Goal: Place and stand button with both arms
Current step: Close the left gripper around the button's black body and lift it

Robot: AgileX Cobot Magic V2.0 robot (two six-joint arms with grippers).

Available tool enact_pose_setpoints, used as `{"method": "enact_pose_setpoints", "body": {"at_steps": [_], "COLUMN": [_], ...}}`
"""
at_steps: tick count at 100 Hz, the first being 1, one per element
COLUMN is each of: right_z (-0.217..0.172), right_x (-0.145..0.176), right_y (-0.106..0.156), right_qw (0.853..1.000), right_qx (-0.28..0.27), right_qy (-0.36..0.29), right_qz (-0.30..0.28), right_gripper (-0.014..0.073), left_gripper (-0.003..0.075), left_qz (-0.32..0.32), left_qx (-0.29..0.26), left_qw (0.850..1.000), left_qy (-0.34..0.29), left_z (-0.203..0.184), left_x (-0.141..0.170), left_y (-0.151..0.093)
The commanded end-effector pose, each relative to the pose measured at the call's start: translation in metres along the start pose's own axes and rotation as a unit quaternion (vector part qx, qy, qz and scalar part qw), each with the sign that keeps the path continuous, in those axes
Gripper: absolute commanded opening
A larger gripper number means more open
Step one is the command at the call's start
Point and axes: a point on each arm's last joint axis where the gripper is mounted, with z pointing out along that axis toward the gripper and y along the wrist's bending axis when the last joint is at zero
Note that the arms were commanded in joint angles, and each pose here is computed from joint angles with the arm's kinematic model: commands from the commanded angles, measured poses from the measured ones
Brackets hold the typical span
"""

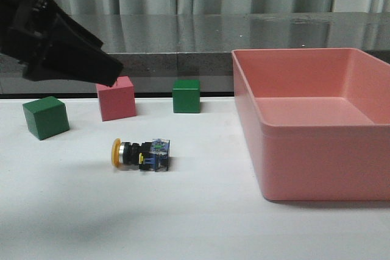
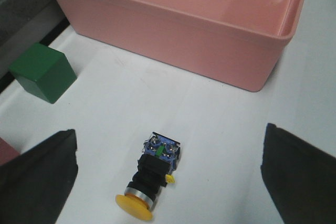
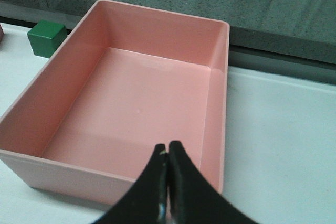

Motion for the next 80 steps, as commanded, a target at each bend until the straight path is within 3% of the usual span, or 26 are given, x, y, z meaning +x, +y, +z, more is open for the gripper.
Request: {"method": "enact_pose_setpoints", "body": {"at_steps": [1,40,80], "right_z": [-0.004,-0.004,-0.004], "right_x": [-0.015,-0.015,-0.015], "right_y": [-0.003,-0.003,-0.003], "right_qw": [0.999,0.999,0.999], "right_qx": [0.011,0.011,0.011], "right_qy": [-0.048,-0.048,-0.048], "right_qz": [0.002,0.002,0.002], "right_gripper": [-0.0057,-0.0057,-0.0057], "left_gripper": [0.0680,0.0680,0.0647], "left_qz": [0.004,0.005,0.024], "left_qx": [0.014,0.063,0.065], "left_qw": [0.998,0.997,0.997], "left_qy": [-0.060,-0.038,-0.043], "left_z": [-0.009,0.029,0.064], "left_x": [-0.014,0.031,0.073], "left_y": [0.004,0.016,0.027]}}
